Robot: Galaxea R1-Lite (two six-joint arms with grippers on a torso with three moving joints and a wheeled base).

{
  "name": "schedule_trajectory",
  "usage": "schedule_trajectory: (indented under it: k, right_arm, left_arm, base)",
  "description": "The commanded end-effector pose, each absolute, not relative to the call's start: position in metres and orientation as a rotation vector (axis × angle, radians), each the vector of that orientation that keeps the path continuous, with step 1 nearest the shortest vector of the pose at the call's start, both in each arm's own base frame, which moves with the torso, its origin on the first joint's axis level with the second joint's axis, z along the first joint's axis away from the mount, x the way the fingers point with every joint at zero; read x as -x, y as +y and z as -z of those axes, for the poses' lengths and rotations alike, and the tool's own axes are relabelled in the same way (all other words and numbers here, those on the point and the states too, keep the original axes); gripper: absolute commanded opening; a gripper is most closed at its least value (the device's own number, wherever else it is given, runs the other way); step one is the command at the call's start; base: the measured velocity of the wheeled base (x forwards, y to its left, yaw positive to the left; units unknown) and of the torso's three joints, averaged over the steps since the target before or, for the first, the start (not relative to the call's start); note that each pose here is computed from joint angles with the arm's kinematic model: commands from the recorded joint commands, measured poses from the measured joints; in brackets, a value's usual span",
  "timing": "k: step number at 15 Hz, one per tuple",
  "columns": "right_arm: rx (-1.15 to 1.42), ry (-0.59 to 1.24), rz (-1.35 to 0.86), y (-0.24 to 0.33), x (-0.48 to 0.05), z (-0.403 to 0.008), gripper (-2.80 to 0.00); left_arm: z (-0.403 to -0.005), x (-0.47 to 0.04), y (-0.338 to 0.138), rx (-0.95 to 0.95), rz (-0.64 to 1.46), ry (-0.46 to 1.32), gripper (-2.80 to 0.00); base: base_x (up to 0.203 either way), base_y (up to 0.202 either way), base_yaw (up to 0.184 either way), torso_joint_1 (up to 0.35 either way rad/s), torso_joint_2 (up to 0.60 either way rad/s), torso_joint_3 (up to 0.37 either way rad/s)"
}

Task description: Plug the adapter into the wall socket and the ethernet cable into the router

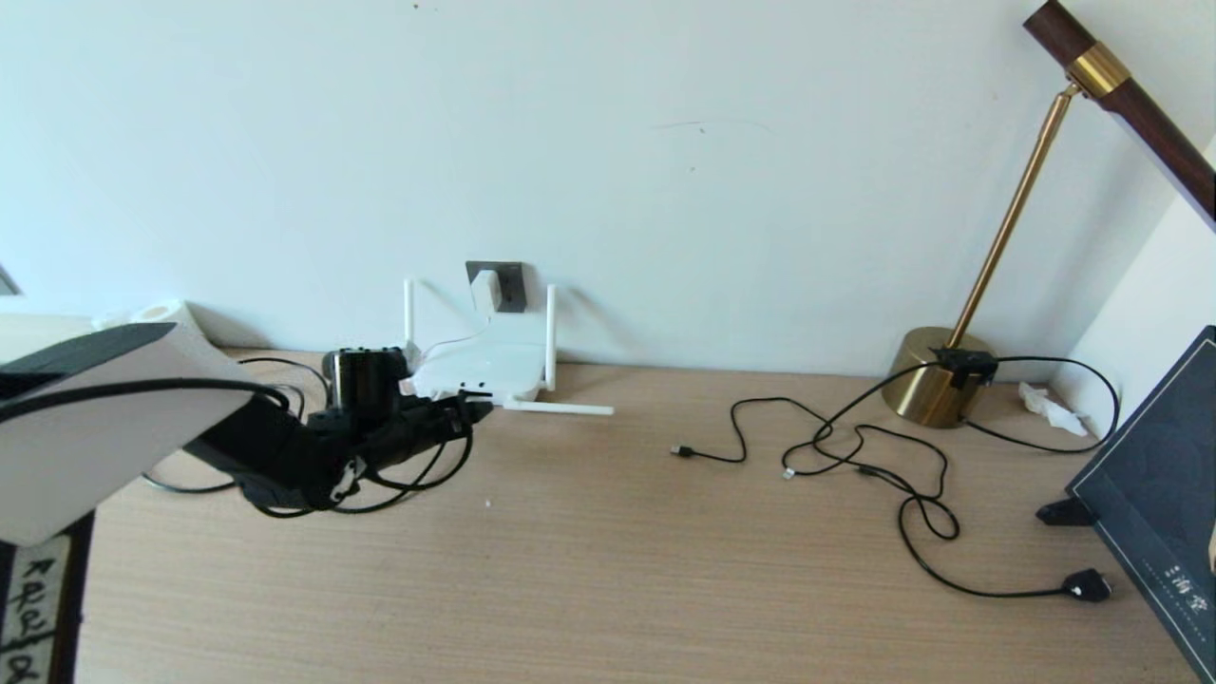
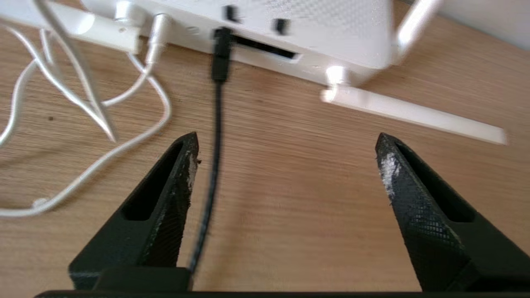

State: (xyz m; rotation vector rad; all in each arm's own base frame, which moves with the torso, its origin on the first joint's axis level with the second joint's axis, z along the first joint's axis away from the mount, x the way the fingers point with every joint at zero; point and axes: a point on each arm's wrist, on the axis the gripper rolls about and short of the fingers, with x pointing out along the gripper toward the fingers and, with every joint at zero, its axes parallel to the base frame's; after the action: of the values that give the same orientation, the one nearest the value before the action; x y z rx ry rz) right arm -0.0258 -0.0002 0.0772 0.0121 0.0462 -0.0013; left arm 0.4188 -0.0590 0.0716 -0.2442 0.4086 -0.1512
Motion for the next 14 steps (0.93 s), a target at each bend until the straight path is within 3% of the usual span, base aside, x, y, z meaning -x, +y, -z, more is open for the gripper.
schedule_trajectory:
  k: [1,5,6,11,14]
  right_arm:
    - [-0.012,0.046,0.002,0.000,0.026,-0.077,0.00]
    - [-0.012,0.046,0.000,0.000,0.026,-0.077,0.00]
    - [-0.011,0.046,0.000,0.000,0.026,-0.077,0.00]
    - [-0.012,0.046,0.002,0.000,0.026,-0.077,0.00]
    - [-0.012,0.047,0.001,0.000,0.026,-0.077,0.00]
  left_arm:
    - [-0.083,-0.403,-0.058,0.244,0.157,0.378,0.00]
    - [-0.113,-0.362,-0.076,0.236,0.230,0.323,0.00]
    - [-0.127,-0.346,-0.083,0.235,0.259,0.300,-2.80]
    - [-0.214,-0.249,-0.109,0.248,0.382,0.066,-2.80]
    - [-0.283,-0.176,-0.086,0.205,0.323,-0.172,-2.80]
  base:
    - [0.000,0.000,0.000,0.000,0.00,0.000]
    - [0.000,0.000,0.000,0.000,0.00,0.000]
    - [0.000,0.000,0.000,0.000,0.00,0.000]
    - [0.000,0.000,0.000,0.000,0.00,0.000]
    - [0.000,0.000,0.000,0.000,0.00,0.000]
